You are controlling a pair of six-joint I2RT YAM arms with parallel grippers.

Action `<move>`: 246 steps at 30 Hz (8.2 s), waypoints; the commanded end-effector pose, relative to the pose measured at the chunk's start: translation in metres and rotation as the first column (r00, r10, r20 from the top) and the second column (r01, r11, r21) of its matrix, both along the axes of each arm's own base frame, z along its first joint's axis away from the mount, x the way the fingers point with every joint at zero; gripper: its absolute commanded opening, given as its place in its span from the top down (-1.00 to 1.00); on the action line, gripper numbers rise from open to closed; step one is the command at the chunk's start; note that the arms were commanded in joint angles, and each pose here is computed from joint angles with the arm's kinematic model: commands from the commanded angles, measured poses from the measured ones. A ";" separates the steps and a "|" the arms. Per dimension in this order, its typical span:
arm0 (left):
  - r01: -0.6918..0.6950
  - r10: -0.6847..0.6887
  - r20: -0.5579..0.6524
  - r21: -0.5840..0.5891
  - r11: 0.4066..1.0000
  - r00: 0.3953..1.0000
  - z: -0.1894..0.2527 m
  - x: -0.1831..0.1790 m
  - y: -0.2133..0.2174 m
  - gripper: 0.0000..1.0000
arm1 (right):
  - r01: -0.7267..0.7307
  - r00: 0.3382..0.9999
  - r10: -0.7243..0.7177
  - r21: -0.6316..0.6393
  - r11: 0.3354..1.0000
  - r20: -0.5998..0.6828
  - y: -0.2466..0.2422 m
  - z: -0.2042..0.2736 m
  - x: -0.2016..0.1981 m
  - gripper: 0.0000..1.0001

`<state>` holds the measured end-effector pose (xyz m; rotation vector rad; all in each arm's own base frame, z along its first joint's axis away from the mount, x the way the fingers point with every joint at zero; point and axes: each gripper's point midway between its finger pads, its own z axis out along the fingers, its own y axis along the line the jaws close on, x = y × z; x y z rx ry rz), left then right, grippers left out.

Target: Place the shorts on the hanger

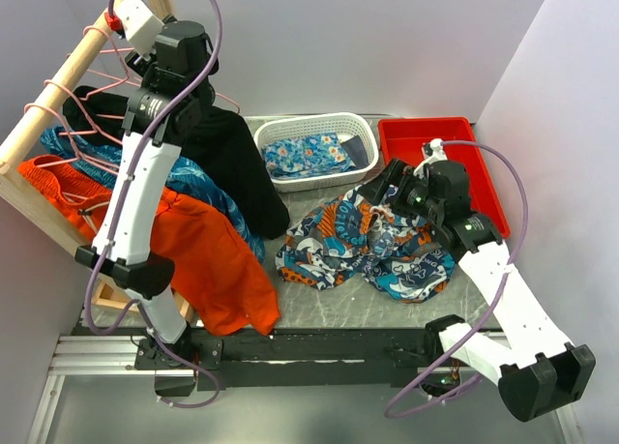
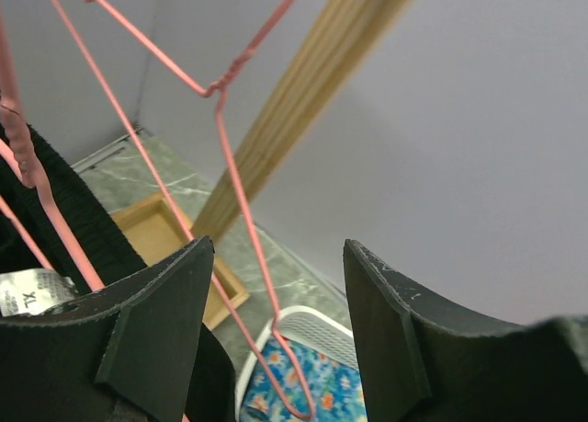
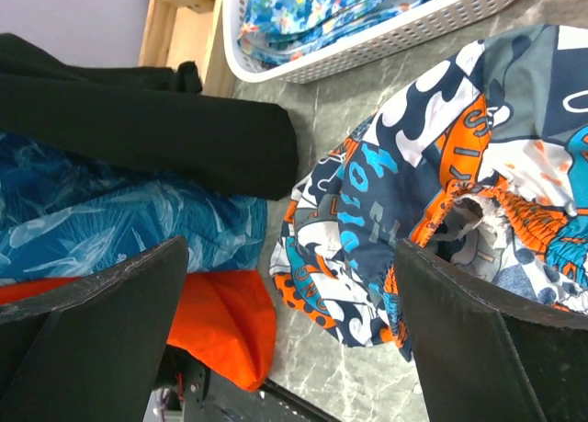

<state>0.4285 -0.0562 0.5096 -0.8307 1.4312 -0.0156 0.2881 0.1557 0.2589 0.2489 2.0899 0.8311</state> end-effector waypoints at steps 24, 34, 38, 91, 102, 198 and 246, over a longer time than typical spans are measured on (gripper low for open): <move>-0.085 0.083 -0.046 -0.044 0.995 0.996 -0.018 0.013 0.039 -0.22 | -0.095 0.995 0.094 -0.016 0.995 -0.039 0.013 -0.025 -0.002 -1.00; -0.099 0.096 -0.055 -0.055 0.994 0.994 -0.030 0.029 0.042 -0.17 | -0.105 0.994 0.104 -0.025 0.994 -0.043 0.014 -0.025 0.000 -1.00; -0.107 0.103 -0.061 -0.067 0.992 0.993 -0.037 0.035 0.042 -0.16 | -0.109 0.993 0.108 -0.026 0.994 -0.041 0.014 -0.024 0.000 -1.00; -0.043 0.046 0.126 -0.032 0.999 0.991 -0.001 0.043 0.017 0.87 | -0.094 0.995 0.092 -0.056 0.994 -0.035 0.012 -0.019 0.010 -1.00; 0.000 0.003 0.138 -0.028 1.000 0.990 0.002 0.033 -0.008 0.97 | -0.089 0.996 0.087 -0.059 0.994 -0.031 0.011 -0.019 0.012 -1.00; 0.965 -0.891 -0.453 -0.231 0.125 0.007 -0.304 -0.304 -0.269 0.98 | 0.272 0.957 -0.287 -0.233 0.934 -0.034 -0.007 0.002 0.059 0.67; 0.982 -0.992 -0.097 -0.176 -0.064 -0.082 -0.283 -0.273 -0.356 0.98 | 0.575 0.735 -0.675 -0.470 0.670 -0.064 -0.183 -0.078 0.043 0.60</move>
